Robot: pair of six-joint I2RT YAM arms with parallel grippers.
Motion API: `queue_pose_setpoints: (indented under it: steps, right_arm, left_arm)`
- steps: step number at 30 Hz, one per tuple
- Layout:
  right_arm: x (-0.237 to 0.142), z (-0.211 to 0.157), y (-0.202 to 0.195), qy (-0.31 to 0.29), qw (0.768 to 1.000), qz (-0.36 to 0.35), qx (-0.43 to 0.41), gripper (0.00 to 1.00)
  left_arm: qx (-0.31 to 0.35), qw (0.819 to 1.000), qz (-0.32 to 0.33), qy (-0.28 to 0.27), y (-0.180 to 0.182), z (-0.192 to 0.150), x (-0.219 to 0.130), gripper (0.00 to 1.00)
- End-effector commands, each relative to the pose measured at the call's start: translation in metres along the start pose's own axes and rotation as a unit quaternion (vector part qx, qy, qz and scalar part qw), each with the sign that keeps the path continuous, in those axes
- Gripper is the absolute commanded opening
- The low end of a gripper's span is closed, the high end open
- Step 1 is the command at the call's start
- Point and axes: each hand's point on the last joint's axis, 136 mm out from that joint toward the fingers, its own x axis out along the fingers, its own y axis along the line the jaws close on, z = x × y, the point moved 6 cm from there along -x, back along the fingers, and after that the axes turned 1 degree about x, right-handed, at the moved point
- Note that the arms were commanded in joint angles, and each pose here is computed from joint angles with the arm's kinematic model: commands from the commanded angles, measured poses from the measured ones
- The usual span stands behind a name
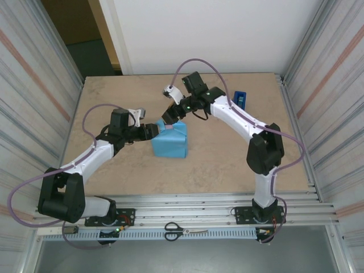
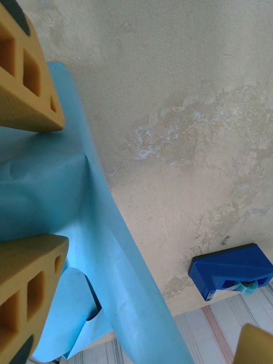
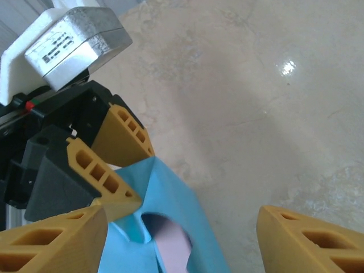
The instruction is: Wrap the gift box in paper
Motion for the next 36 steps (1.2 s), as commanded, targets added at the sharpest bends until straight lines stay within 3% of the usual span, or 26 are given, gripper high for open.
queue_pose_setpoints:
  steps: [1,9,18,30,36]
  right_arm:
    - [0.003,-0.007,0.012,0.061,0.997,0.049,-0.002,0.67]
    - [0.024,0.004,0.013,0.109,0.992,0.064,-0.013,0.61]
    - [0.032,0.001,0.018,0.134,0.988,0.070,-0.042,0.41]
    - [0.023,0.011,0.018,0.119,0.989,0.053,-0.076,0.00]
    - [0.019,0.015,0.022,0.109,0.989,0.059,-0.087,0.00]
  left_arm:
    - [-0.024,0.995,0.027,0.094,0.017,-0.050,0.009,0.50]
    - [-0.021,0.995,0.021,0.094,0.015,-0.049,0.010,0.49]
    - [-0.021,0.995,0.021,0.093,0.014,-0.050,0.008,0.49]
    - [-0.019,0.995,0.020,0.091,0.013,-0.049,0.006,0.49]
    - [-0.019,0.995,0.020,0.093,0.013,-0.050,0.006,0.49]
